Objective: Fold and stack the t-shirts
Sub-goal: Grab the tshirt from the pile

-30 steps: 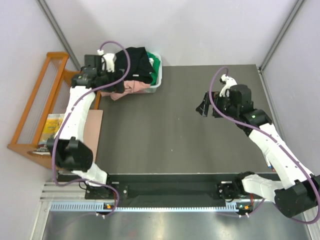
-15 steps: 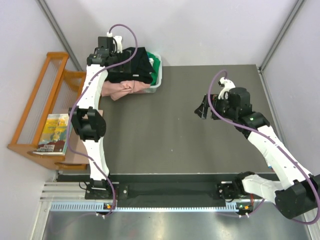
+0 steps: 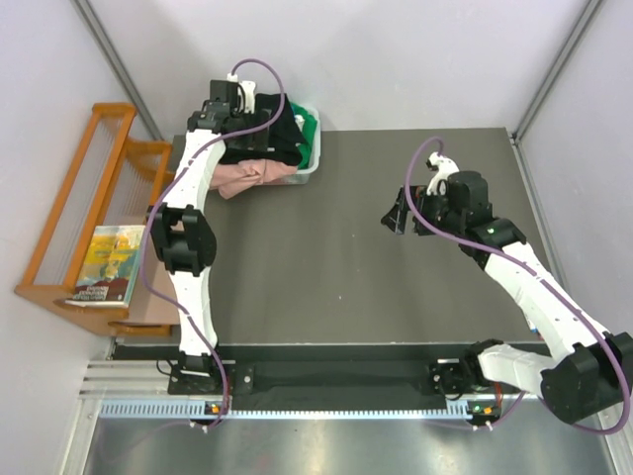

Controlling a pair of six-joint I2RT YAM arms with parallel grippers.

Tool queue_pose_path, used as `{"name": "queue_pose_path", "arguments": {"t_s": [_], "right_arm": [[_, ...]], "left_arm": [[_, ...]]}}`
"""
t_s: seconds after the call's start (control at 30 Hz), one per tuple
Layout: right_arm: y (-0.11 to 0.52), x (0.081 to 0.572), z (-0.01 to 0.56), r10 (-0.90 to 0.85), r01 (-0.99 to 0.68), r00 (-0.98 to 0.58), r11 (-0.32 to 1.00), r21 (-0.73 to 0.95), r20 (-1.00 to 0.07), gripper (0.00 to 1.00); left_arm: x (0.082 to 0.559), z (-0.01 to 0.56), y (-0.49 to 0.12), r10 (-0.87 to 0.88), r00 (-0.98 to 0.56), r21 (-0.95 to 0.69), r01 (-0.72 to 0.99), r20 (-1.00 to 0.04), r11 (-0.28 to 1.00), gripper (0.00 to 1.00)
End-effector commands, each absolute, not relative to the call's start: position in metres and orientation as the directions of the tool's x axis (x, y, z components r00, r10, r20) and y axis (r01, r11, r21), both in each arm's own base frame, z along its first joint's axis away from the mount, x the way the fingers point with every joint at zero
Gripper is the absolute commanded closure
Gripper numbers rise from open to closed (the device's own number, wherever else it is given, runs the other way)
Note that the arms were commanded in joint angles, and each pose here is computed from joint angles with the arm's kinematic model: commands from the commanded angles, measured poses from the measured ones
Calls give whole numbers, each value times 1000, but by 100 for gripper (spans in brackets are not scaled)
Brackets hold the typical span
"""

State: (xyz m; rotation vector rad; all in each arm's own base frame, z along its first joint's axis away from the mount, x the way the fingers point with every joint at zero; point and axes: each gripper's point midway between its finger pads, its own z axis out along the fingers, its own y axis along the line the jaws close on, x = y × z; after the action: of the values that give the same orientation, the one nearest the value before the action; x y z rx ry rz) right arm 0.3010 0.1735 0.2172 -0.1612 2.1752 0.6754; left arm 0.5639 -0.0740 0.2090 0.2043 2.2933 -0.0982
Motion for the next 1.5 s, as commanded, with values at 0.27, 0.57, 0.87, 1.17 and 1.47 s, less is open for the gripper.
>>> {"name": "queue_pose_path", "arguments": {"t_s": [0.27, 0.57, 0.87, 1.17, 1.47], "right_arm": [[180, 297, 235, 107, -399, -591, 823, 404, -800, 0], [191, 299, 234, 115, -423, -604, 792, 439, -789, 2], [196, 298, 233, 106, -442, -606, 779, 445, -789, 9], [192, 295, 236, 102, -446, -594, 784, 432, -798, 9], [182, 292, 236, 134, -415, -562, 808, 419, -816, 10]], "left_arm": [[596, 206, -67, 123, -601, 37, 153, -789, 988, 58], [565, 266, -67, 127, -536, 40, 171, -835, 984, 100], [527, 349, -73, 121, -408, 37, 208, -905, 978, 100], [444, 440, -148, 227, -226, 102, 460, -947, 882, 100], [289, 550, -207, 219, 134, 248, 714, -966, 654, 88]]}}
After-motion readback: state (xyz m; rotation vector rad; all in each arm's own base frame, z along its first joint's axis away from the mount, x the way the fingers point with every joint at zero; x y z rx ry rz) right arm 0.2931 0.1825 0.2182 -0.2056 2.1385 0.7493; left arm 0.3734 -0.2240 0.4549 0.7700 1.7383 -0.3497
